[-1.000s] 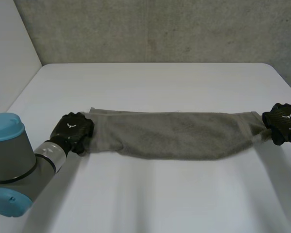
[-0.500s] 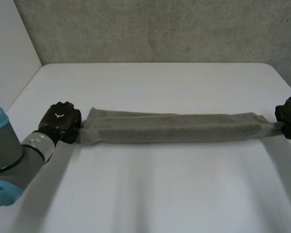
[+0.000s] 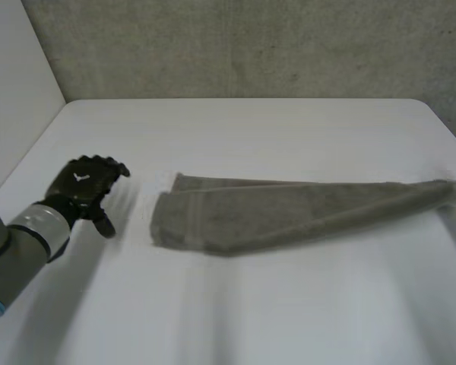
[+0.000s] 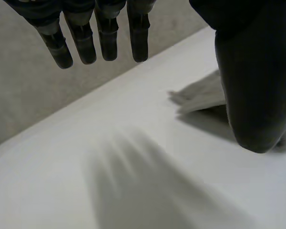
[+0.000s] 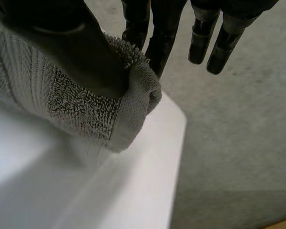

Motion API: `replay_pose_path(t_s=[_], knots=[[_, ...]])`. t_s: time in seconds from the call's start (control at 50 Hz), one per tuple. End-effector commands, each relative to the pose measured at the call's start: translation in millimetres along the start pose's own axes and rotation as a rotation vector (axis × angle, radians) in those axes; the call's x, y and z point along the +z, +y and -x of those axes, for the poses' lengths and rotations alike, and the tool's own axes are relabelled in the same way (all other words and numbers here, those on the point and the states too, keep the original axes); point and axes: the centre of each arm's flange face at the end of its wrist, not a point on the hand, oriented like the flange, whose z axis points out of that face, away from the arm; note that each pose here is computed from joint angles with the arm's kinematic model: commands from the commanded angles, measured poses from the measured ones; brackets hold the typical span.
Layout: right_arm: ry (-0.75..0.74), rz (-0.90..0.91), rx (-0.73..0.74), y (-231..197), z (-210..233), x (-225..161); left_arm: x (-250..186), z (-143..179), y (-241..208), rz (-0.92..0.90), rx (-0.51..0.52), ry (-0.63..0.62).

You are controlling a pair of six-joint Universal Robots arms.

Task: Fold the towel.

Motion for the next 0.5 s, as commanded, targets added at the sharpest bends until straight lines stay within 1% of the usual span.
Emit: replay_pose_path(t_s=[0.02,0.04,0.06,0.08,0.1,0.14,0.16,0.2,0.22,0.24,0.26,0.3,0.32,0.36,0.38,0.4,0.42,0.46,0.48,0.5], knots=[[0.040,-0.066,-0.031,-37,-24,1,-4,11,-14,-0.046,0.001,-0.037],[0.047,-0.087,-0.040,-48,-24,1,-4,11,-14,-0.046,0.001,-0.037],[0.047,-0.087,-0.041,-48,-24,1,-5,12,-16,-0.051,0.003,-0.039],[0.027,-0.122,-0.047,-63,-16,0,-6,11,-17,-0.055,0.004,-0.038],[0.027,-0.122,-0.047,-63,-16,0,-6,11,-17,-0.055,0.004,-0.038],[-0.045,-0.215,-0.057,-97,17,-1,-6,12,-19,-0.063,0.006,-0.041],[-0.046,-0.215,-0.057,-97,17,-1,-6,12,-19,-0.063,0.006,-0.041],[-0.127,-0.287,-0.076,-126,57,-7,-6,12,-21,-0.070,0.007,-0.043],[-0.127,-0.287,-0.077,-126,57,-7,-6,12,-21,-0.070,0.007,-0.043],[-0.179,-0.324,-0.086,-140,83,-12,-6,13,-22,-0.072,0.007,-0.048],[-0.180,-0.324,-0.086,-140,83,-12,-6,13,-22,-0.072,0.007,-0.048],[-0.287,-0.401,-0.107,-166,140,-24,-7,12,-23,-0.076,0.008,-0.048],[-0.288,-0.402,-0.107,-166,141,-24,-7,12,-23,-0.076,0.008,-0.048],[-0.388,-0.486,-0.130,-183,198,-39,-8,12,-25,-0.084,0.001,-0.050],[-0.389,-0.486,-0.130,-184,199,-40,-8,12,-25,-0.084,0.001,-0.050],[-0.438,-0.526,-0.143,-189,227,-48,-9,12,-26,-0.085,-0.008,-0.050],[-0.438,-0.527,-0.143,-189,227,-48,-9,12,-26,-0.085,-0.008,-0.050],[-0.533,-0.580,-0.164,-189,280,-62,-9,12,-27,-0.088,-0.022,-0.051],[-0.534,-0.580,-0.165,-189,280,-63,-9,12,-27,-0.088,-0.022,-0.051],[-0.575,-0.590,-0.173,-184,303,-67,-10,12,-26,-0.087,-0.029,-0.051]])
